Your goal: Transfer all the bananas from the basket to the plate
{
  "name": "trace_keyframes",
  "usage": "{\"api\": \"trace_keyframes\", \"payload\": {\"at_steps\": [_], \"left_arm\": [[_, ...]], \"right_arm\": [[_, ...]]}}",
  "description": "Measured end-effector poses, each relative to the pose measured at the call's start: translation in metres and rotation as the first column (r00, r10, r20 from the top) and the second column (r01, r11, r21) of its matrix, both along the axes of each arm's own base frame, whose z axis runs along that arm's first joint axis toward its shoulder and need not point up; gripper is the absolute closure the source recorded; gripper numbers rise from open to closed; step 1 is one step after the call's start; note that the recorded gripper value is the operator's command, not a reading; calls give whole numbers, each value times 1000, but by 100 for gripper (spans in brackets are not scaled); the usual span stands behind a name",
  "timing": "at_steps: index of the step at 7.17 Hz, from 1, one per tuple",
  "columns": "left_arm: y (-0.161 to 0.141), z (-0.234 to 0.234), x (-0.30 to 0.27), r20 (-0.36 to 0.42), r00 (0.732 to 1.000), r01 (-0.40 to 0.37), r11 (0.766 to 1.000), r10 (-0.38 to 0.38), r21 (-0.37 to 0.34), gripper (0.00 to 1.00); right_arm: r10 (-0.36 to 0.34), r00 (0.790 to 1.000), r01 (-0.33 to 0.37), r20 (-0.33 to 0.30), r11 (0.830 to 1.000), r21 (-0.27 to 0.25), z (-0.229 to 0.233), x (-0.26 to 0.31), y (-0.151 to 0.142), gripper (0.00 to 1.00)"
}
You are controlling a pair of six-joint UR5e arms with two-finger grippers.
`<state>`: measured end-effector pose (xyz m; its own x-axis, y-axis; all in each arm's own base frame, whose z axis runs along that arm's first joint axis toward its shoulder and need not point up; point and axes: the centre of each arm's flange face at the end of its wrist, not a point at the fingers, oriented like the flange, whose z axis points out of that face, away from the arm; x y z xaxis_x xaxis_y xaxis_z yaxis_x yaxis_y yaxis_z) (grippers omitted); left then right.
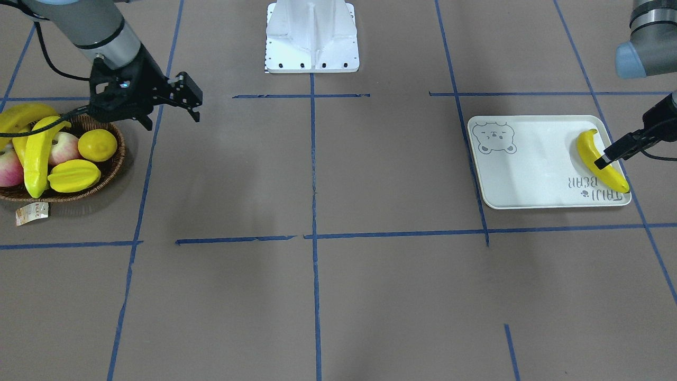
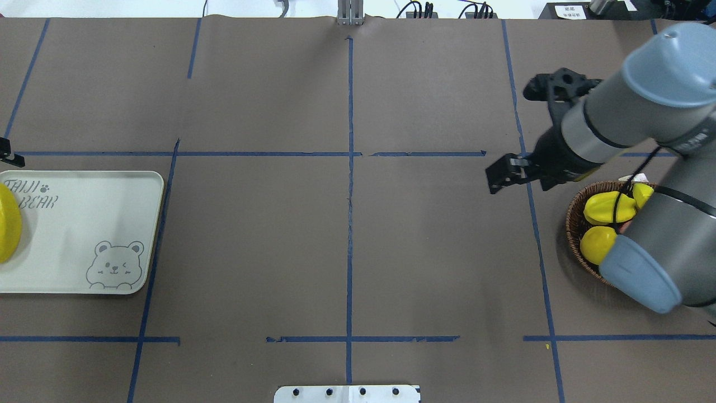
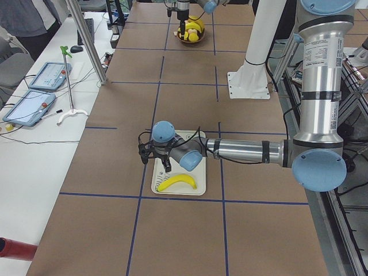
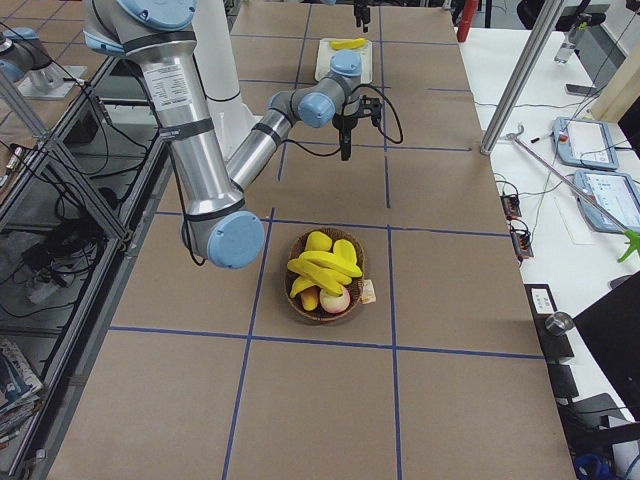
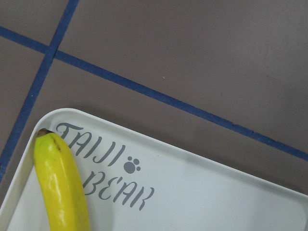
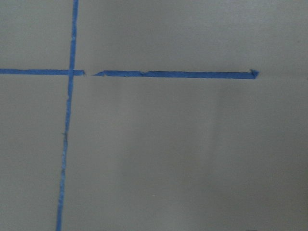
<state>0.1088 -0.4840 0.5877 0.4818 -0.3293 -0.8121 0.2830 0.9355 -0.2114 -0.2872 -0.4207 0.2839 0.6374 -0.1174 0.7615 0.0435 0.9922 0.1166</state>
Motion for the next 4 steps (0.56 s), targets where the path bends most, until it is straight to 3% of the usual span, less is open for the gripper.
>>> {"api": "trace_keyframes", "payload": {"at_steps": [2,4], "left_arm": [[1,-6,-1,-6,1000,0,1000,0,13,0],[5,-14,-2,-12,1000,0,1000,1,28,0]], "right_arm": [[-23,996,26,-83,999,37,55,66,16,1],[42,986,-48,-161,998,-35,113,130,26,3]]}}
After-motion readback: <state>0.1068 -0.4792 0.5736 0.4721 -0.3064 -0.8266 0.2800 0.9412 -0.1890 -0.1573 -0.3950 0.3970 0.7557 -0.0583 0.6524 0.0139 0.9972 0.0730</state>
